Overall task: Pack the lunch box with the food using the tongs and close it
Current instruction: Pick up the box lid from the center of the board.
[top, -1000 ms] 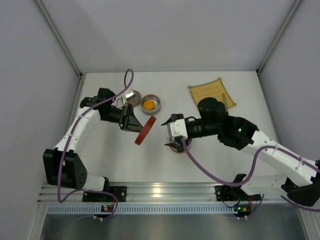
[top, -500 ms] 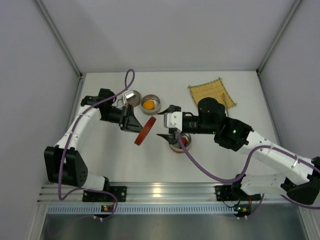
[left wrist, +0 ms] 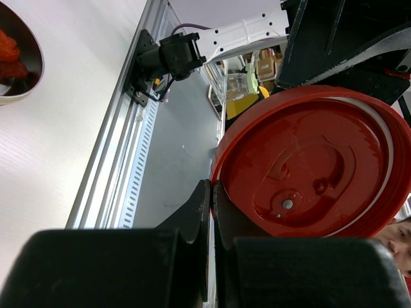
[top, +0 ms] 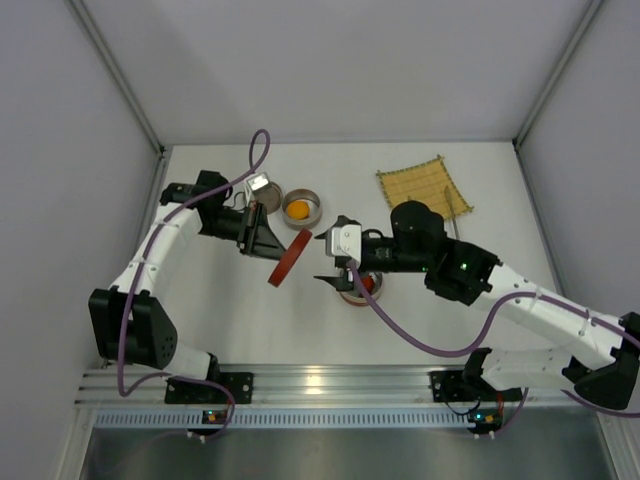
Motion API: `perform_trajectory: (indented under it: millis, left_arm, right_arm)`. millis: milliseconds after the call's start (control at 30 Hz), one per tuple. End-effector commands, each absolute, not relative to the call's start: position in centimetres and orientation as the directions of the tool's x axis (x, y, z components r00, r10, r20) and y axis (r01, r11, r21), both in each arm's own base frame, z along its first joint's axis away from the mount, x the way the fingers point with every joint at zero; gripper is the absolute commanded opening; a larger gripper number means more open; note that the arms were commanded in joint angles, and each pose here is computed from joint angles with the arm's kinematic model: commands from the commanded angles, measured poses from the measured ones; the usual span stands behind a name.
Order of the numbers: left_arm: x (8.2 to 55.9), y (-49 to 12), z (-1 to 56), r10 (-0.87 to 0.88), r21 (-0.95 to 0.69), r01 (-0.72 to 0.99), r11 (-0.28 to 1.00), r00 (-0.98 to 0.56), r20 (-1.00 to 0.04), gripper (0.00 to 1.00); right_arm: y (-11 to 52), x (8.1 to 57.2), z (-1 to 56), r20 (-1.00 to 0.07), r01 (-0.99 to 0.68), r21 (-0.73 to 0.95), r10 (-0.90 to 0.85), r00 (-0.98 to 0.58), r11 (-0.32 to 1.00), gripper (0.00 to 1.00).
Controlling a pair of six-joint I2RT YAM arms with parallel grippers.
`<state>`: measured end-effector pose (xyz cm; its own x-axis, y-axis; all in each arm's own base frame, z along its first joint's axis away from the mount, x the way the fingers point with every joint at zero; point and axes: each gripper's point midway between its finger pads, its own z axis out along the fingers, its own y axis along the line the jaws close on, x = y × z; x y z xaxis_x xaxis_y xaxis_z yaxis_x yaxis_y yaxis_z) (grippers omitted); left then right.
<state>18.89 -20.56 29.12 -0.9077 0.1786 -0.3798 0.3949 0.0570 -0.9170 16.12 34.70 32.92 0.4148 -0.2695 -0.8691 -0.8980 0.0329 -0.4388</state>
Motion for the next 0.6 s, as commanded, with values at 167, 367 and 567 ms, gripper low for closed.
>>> perform_trajectory:
  millis: [167,367,567]
  left_arm:
    - [19.2,-20.9,33.3,0.125,-0.926,0.344,-0.158,-0.923,-0.364,0.0]
    - [19.6,-21.0,33.1,0.133,-0.942,0.3,-0.151,-0.938,-0.32,0.0]
    - [19.7,-21.0,33.4,0.133,-0.941,0.303,-0.153,-0.937,-0.323,0.0]
  right_arm:
    - [35.1,15.1,36.4,-0.883,-0.887,-0.456,-0.167,0.439,0.076,0.72]
    - [35.5,15.3,36.6,-0.899,-0.898,-0.426,-0.162,0.407,0.105,0.75]
    - [36.2,15.9,37.1,-0.909,-0.902,-0.407,-0.155,0.386,0.143,0.76]
